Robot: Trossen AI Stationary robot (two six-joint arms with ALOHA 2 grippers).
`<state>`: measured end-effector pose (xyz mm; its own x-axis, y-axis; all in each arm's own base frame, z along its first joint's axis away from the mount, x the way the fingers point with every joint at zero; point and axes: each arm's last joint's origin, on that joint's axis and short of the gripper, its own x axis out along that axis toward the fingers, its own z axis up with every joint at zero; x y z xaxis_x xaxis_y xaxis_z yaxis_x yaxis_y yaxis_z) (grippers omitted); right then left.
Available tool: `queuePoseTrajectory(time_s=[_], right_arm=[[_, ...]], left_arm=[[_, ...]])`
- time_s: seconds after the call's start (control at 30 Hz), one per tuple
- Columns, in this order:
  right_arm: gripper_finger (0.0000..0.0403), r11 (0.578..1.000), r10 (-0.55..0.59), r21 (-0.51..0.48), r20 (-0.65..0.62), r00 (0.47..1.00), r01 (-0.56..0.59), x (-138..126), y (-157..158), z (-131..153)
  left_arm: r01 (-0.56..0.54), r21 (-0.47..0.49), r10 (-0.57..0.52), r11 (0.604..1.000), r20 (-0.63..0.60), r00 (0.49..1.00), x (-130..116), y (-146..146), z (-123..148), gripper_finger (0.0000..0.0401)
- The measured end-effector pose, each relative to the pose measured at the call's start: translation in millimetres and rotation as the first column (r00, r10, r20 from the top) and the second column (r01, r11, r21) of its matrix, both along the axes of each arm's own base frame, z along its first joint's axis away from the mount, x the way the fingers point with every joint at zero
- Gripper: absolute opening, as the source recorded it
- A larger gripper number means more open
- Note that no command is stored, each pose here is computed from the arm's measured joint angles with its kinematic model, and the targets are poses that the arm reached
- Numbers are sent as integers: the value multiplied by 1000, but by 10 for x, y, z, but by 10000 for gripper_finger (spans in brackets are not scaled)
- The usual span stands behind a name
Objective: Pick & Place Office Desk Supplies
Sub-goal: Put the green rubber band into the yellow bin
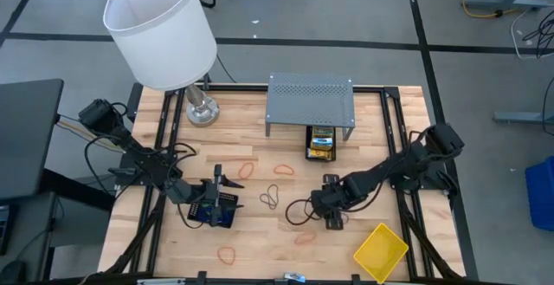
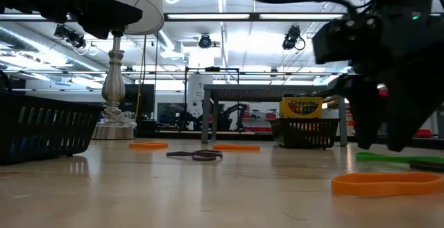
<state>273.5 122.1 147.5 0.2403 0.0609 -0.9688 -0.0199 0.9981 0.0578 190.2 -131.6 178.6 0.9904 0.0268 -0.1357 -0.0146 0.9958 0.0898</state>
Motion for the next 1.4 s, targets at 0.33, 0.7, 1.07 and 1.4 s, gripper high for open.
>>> queuePoseTrajectory(time_s=[0.33, 0.7, 1.07, 1.4], right_arm=[[215, 998, -33, -54, -61, 998, 29, 82, -38, -257], [14, 996, -39, -87, -87, 995, 31, 113, 15, -116], [2, 993, 9, -112, -260, 966, -39, 114, 266, 516], [1, 992, 30, 127, -392, 920, 21, -81, 749, 1042]], left_arm=[[0, 7, 0, 1000, -13, 1000, -2, 1, -15, 266], [-1, 14, 1, 1000, -17, 1000, -2, 4, -20, 266], [-1, 15, 2, 1000, -18, 1000, -2, 4, -21, 265], [-1, 16, 1, 1000, -18, 1000, -2, 4, -21, 265]])
